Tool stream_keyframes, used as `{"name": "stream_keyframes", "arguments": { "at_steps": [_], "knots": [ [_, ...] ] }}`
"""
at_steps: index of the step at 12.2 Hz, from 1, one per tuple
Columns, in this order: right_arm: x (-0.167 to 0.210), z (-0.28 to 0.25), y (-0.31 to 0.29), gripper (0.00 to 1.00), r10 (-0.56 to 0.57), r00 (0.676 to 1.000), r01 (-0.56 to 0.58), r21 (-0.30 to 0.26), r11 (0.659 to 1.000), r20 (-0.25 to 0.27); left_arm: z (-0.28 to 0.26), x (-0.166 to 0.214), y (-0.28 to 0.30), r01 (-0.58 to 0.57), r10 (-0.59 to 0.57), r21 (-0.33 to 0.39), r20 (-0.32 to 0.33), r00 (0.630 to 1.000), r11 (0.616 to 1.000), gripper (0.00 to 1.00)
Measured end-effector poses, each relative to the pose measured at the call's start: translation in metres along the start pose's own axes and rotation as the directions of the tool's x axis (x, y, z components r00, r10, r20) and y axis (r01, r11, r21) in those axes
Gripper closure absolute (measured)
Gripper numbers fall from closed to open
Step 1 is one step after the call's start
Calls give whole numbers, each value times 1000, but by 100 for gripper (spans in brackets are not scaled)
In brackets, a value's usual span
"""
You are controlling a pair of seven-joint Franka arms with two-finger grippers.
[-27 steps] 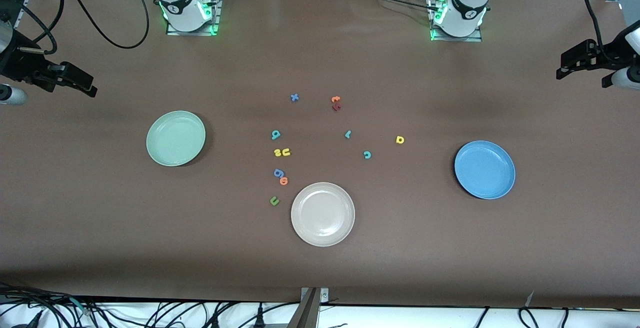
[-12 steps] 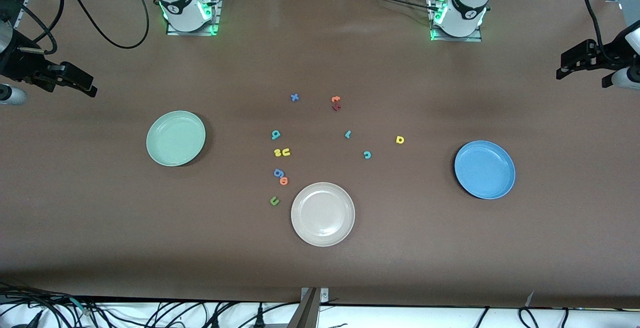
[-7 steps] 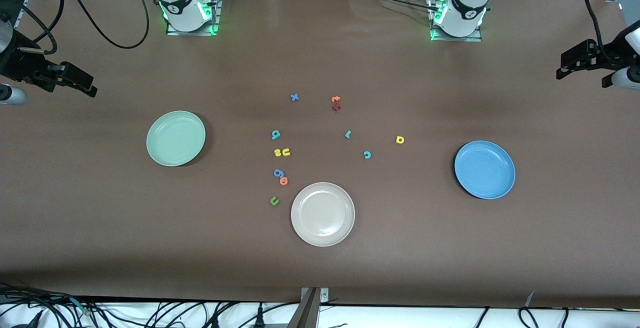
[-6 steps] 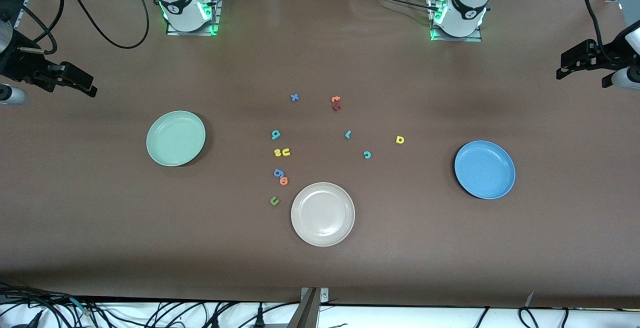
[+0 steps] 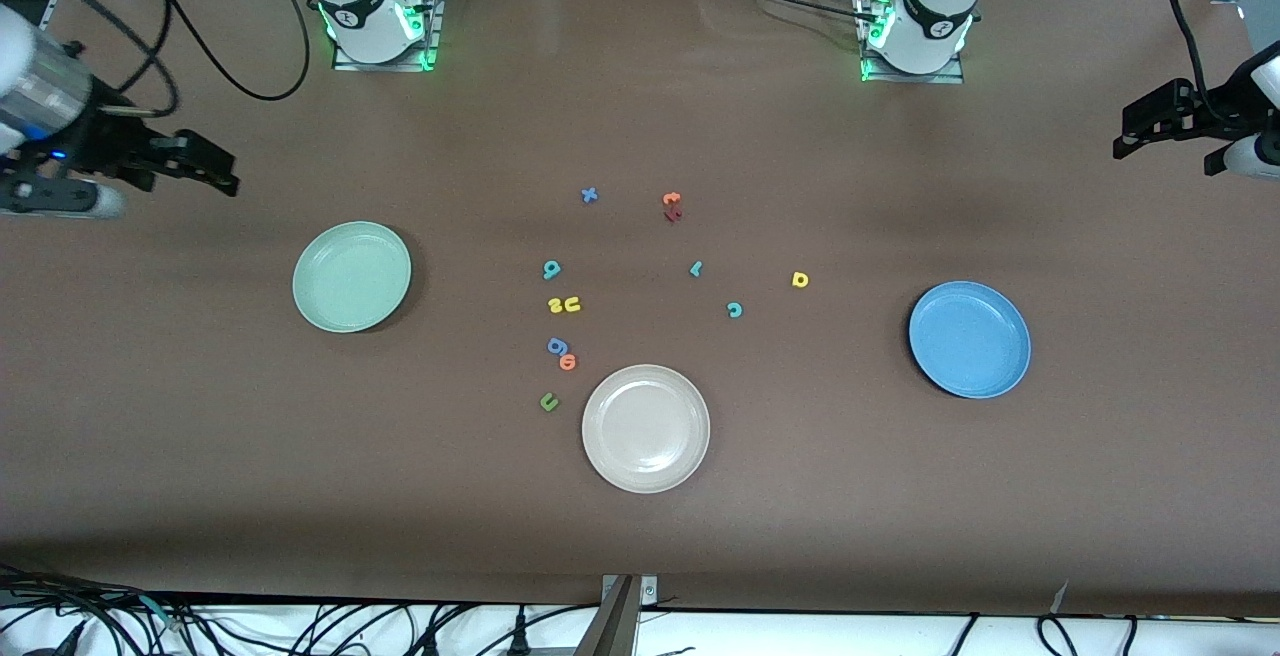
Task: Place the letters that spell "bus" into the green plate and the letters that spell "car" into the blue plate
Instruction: 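Move the right gripper over the yellow u letter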
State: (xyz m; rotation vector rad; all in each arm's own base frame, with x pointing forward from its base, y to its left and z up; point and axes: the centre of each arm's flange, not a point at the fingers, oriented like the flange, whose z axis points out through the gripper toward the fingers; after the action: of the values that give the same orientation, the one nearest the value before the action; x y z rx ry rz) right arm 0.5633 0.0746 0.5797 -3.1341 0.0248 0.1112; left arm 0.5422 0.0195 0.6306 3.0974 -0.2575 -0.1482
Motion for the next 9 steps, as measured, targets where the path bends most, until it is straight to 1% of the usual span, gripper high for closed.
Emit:
{"name": "stream_keyframes", "arguments": {
  "at_steps": [3, 5, 7, 9],
  "knots": [
    [8, 47, -63, 0, -99, 991, 101, -17, 995, 85, 0, 0, -1, 2, -2, 0, 0, 1000, 1000, 0],
    [12, 76, -96, 0, -147, 982, 151, -23, 988, 121, 0, 0, -1, 2, -2, 0, 0, 1000, 1000, 0],
    [16, 100, -134, 0, -186, 976, 190, -26, 981, 112, 0, 0, -1, 2, -2, 0, 0, 1000, 1000, 0],
    [16, 124, -173, 0, -126, 987, 130, -37, 991, 94, 0, 0, -2, 3, -3, 0, 0, 1000, 1000, 0]
  ]
}}
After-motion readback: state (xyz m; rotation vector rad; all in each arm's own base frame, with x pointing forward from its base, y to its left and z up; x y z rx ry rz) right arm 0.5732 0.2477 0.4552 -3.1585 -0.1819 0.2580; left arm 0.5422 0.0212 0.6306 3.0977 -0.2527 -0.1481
